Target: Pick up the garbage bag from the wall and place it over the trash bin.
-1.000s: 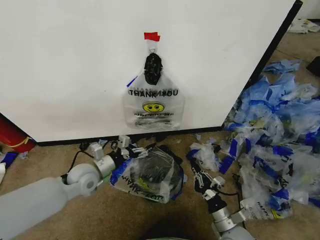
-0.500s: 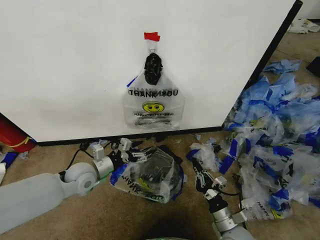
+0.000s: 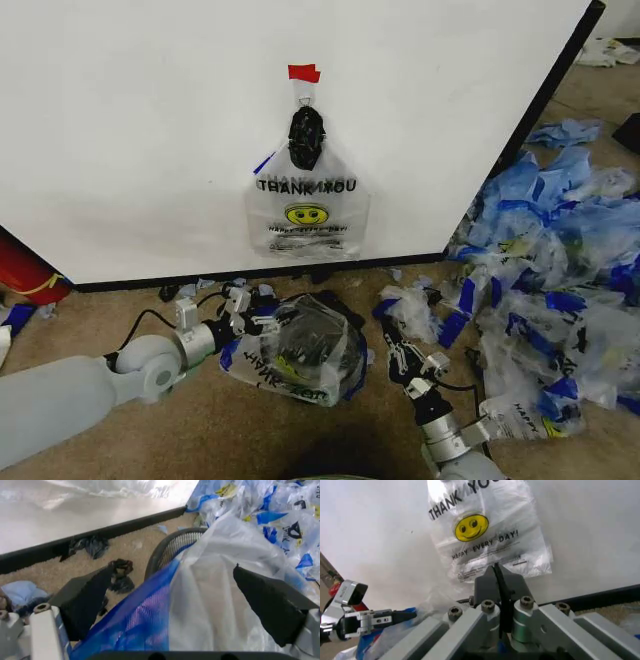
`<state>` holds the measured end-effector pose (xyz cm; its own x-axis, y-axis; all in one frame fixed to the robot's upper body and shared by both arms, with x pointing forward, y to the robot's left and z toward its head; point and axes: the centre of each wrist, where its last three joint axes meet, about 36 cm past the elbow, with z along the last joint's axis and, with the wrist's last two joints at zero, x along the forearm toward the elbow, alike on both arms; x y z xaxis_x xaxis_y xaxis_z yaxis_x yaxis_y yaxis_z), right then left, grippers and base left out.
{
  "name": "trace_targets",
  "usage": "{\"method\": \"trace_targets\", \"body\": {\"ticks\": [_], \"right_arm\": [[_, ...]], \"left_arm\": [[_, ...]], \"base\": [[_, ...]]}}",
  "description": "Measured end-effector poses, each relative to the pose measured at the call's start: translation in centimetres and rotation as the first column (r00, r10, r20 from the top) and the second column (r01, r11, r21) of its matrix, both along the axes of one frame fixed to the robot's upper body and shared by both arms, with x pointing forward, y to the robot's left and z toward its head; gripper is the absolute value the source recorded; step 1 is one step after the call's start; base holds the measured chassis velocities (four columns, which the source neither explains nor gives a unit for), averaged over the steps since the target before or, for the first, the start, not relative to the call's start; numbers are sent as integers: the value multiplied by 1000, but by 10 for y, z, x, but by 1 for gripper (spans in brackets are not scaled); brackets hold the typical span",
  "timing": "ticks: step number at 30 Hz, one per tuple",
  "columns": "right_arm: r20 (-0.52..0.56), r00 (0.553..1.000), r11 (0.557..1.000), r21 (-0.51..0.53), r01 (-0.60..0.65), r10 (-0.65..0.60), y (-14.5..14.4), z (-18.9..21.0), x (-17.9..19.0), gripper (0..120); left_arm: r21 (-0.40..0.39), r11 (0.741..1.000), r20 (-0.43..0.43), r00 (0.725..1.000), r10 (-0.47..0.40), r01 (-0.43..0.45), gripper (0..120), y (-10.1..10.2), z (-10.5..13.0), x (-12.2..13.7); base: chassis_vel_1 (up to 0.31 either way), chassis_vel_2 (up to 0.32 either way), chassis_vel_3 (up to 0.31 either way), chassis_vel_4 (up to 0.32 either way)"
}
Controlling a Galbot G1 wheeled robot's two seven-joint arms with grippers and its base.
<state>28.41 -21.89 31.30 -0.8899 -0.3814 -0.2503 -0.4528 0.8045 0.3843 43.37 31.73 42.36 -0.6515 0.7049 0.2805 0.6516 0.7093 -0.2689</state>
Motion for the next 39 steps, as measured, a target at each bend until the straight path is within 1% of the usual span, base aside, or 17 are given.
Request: {"method": "trace_targets", "body": {"ticks": [15,18,19,20,21,22,24,25,28,29,30,33,36,37,38,39], "right_arm": [[2,1000,1000,5,3,-3,1,-1,2,0],[0,1000,1000,7,4,-4,2,-1,1,0],[0,1000,1000,7,4,-4,2,-2,0,0],[0,1000,1000,7,5,-5,2,-2,0,0],[1,1000,1000,7,5,-5,2,-2,0,0],[1,1000,1000,7,5,-5,2,-2,0,0],[2,1000,1000,7,5,-5,2,-1,0,0],[4,1000,1000,8,4,-4,3,-1,0,0],[6,1000,1000,9,4,-4,3,0,0,0],[7,1000,1000,8,3,-3,3,0,0,0],[7,1000,1000,8,3,-3,3,0,0,0],[10,1000,1000,8,0,0,4,2,-1,0],[10,1000,1000,6,-1,1,4,2,-1,0],[10,1000,1000,6,-2,2,5,2,-1,0],[10,1000,1000,6,-2,2,5,2,-1,0],[10,1000,1000,5,-3,3,5,2,-1,0]], "left_arm": [[18,1000,-33,999,20,-19,93,7,-15,0],[19,1000,-39,999,21,-20,90,7,-18,-1],[19,1000,-41,999,21,-20,85,7,-19,-2],[18,1000,-42,999,21,-20,84,7,-19,-3],[17,1000,-43,999,21,-21,76,7,-20,-3],[17,1000,-43,999,21,-21,76,7,-20,-3],[14,1000,-42,999,22,-21,70,7,-19,-5],[11,1000,-42,999,23,-23,64,7,-19,-6],[6,1000,-45,999,26,-26,54,6,-18,-8],[4,1000,-48,998,29,-29,50,7,-18,-10],[4,1000,-48,998,29,-29,50,7,-18,-10],[2,999,-56,998,37,-37,36,9,-20,-15],[-1,999,-61,997,45,-45,25,10,-21,-19],[-2,999,-63,997,52,-52,18,10,-21,-21],[-2,999,-63,997,52,-52,18,10,-21,-21],[-3,998,-64,996,58,-58,15,10,-21,-22]], "base": [[0,0,0,0],[0,0,0,0],[0,0,0,0],[0,0,0,0],[0,0,0,0],[0,0,0,0],[0,0,0,0],[0,0,0,0],[0,0,0,0],[0,0,0,0],[0,0,0,0],[0,0,0,0],[0,0,0,0],[0,0,0,0],[0,0,0,0],[0,0,0,0]]}}
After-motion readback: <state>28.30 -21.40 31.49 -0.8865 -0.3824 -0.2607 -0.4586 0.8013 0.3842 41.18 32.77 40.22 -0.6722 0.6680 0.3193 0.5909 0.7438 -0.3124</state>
